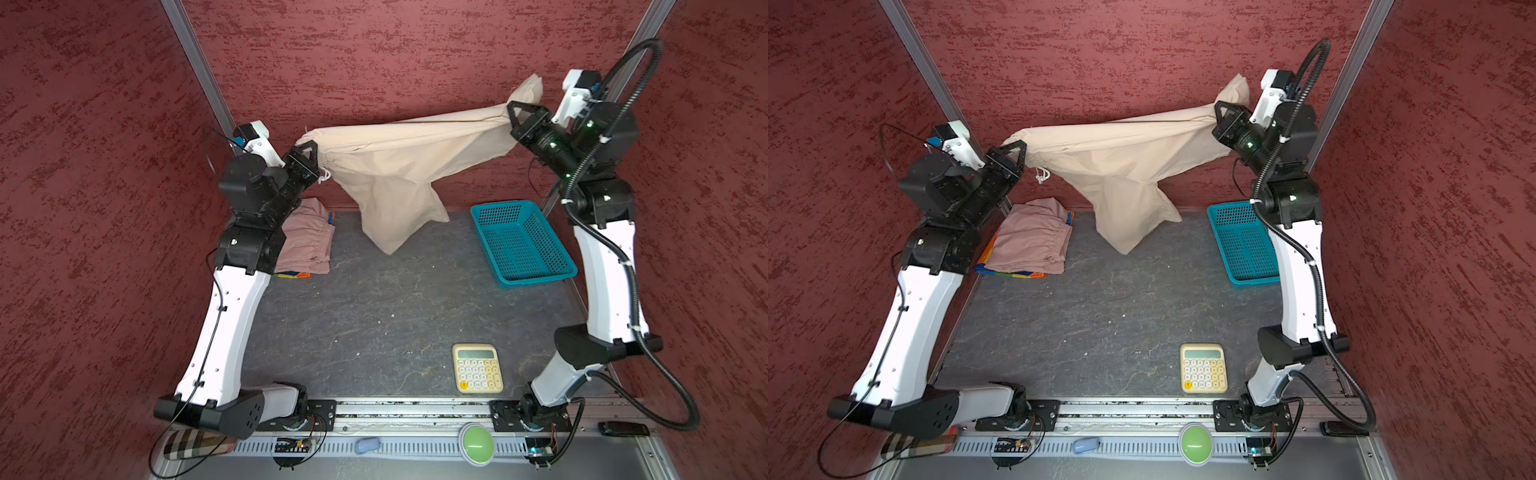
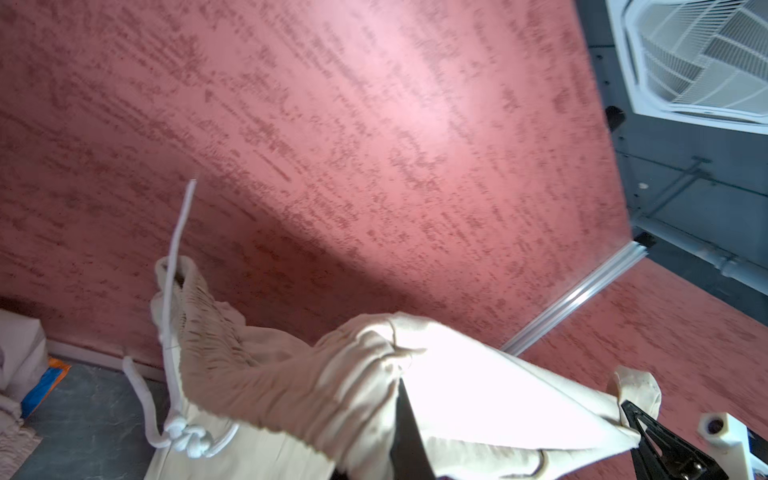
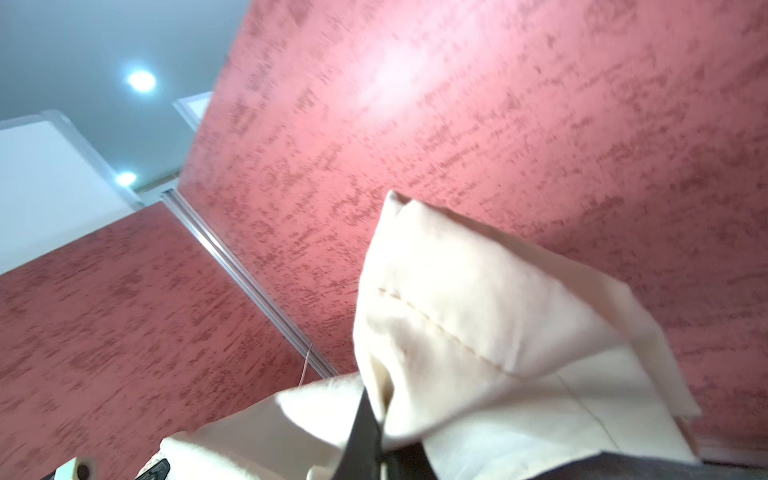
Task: Fold and stack the shorts
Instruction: 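Lift the beige shorts high with both grippers to shake them out, then lower the beige shorts flat onto the table with both grippers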
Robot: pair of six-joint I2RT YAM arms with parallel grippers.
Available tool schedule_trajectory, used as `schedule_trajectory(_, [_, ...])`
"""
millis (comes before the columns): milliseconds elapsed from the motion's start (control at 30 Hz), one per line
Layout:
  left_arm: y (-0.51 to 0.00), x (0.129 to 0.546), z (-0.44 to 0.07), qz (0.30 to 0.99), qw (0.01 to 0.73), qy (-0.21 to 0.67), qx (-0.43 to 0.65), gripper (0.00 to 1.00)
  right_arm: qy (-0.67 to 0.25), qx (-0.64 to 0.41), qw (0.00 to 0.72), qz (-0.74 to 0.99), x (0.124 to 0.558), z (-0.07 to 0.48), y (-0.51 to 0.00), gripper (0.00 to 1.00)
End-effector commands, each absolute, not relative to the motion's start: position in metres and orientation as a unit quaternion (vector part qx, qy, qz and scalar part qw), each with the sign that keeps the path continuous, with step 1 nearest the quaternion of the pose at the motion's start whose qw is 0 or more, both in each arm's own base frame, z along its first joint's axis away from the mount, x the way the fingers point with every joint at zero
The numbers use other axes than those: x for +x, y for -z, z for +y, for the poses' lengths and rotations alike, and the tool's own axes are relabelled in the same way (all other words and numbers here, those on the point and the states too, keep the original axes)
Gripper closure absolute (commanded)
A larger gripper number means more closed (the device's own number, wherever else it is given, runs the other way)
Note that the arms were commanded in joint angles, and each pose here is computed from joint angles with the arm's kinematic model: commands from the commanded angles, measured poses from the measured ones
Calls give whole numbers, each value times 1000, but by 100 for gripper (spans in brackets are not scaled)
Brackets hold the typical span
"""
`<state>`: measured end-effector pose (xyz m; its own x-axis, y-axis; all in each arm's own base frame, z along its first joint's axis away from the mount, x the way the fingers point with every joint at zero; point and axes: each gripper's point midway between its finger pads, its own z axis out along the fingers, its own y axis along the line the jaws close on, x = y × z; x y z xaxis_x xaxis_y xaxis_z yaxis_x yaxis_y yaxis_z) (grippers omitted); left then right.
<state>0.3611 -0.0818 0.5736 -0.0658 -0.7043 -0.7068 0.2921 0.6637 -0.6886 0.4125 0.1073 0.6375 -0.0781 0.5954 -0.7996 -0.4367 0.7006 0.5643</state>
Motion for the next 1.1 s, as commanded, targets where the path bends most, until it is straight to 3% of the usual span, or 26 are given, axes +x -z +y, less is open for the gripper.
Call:
schedule_trajectory(0, [-621, 298, -68, 580, 721, 349, -150, 100, -355, 51, 677, 643, 400, 94, -634, 100])
schedule_trajectory(100, [-639, 262, -66, 556, 729, 369, -151, 100, -351, 49, 698, 622, 374, 78, -657, 100])
schedule_trajectory(200, [-640, 256, -64, 557, 722, 378, -161, 100, -343, 57, 711, 612, 370, 60, -667, 100])
schedule_trajectory(367, [-611, 293, -68, 596, 709, 337, -168, 100, -347, 74, 675, 647, 424, 46, -630, 100])
schedule_trajectory(700, [-412, 454, -55, 735, 542, 320, -252, 100, -335, 112, 532, 770, 598, 45, -431, 100])
schedule_trajectory(900, [-300, 522, -58, 794, 452, 309, -265, 100, -316, 117, 484, 808, 645, 59, -340, 100])
schedule_trajectory(1067, [-227, 563, -56, 822, 411, 291, -266, 100, -306, 114, 473, 818, 657, 66, -312, 100])
